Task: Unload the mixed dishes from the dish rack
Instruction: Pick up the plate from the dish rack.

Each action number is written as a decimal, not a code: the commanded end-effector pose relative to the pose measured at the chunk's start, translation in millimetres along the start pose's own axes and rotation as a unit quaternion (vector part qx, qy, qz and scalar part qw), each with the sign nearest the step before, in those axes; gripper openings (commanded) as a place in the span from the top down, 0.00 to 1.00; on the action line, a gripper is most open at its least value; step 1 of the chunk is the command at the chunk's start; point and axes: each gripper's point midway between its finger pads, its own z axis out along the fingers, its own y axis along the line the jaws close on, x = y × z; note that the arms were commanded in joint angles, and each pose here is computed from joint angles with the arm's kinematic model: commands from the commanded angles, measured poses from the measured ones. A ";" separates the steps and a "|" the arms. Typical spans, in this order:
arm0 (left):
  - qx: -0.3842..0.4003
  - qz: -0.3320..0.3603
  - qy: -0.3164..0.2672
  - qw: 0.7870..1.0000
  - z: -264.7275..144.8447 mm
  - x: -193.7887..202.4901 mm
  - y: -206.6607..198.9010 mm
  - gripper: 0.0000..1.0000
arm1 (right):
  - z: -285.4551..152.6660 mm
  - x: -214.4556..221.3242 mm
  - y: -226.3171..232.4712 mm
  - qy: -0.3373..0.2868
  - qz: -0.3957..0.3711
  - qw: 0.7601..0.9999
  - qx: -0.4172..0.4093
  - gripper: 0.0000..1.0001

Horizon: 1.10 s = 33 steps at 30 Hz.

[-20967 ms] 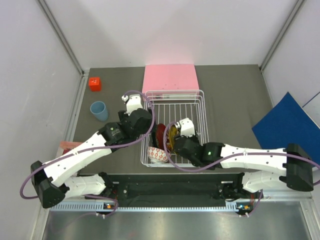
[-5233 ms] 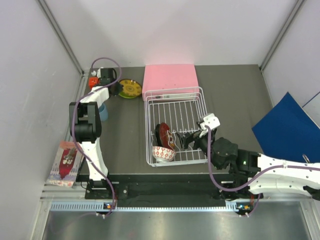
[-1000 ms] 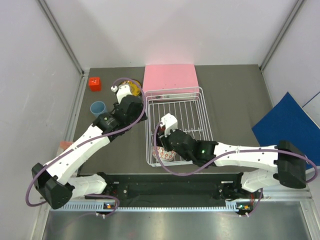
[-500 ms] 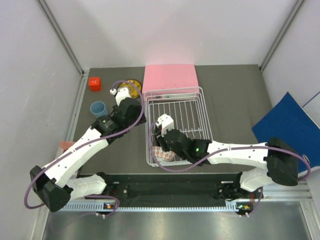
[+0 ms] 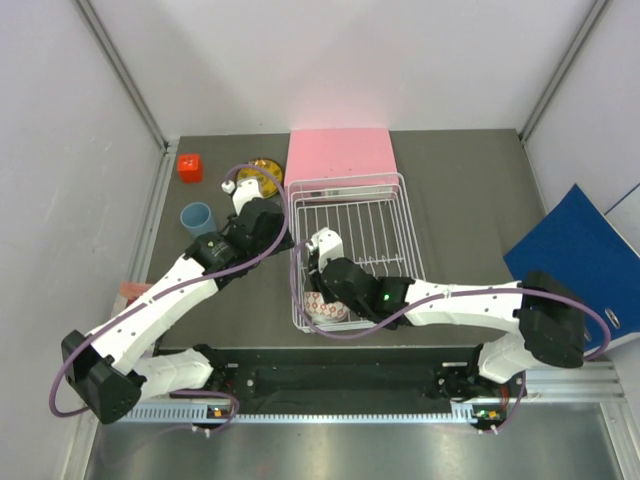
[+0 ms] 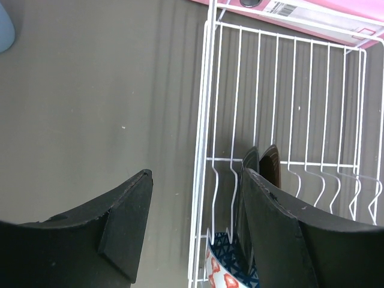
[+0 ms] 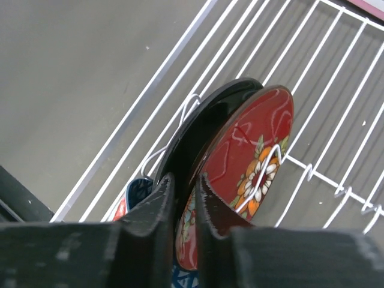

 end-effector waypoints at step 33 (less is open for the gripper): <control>0.024 -0.008 0.007 1.000 10.5 6.1 -14.6 0.34 | -59.6 -88.7 -18.5 -0.070 -0.007 0.997 0.007 1.00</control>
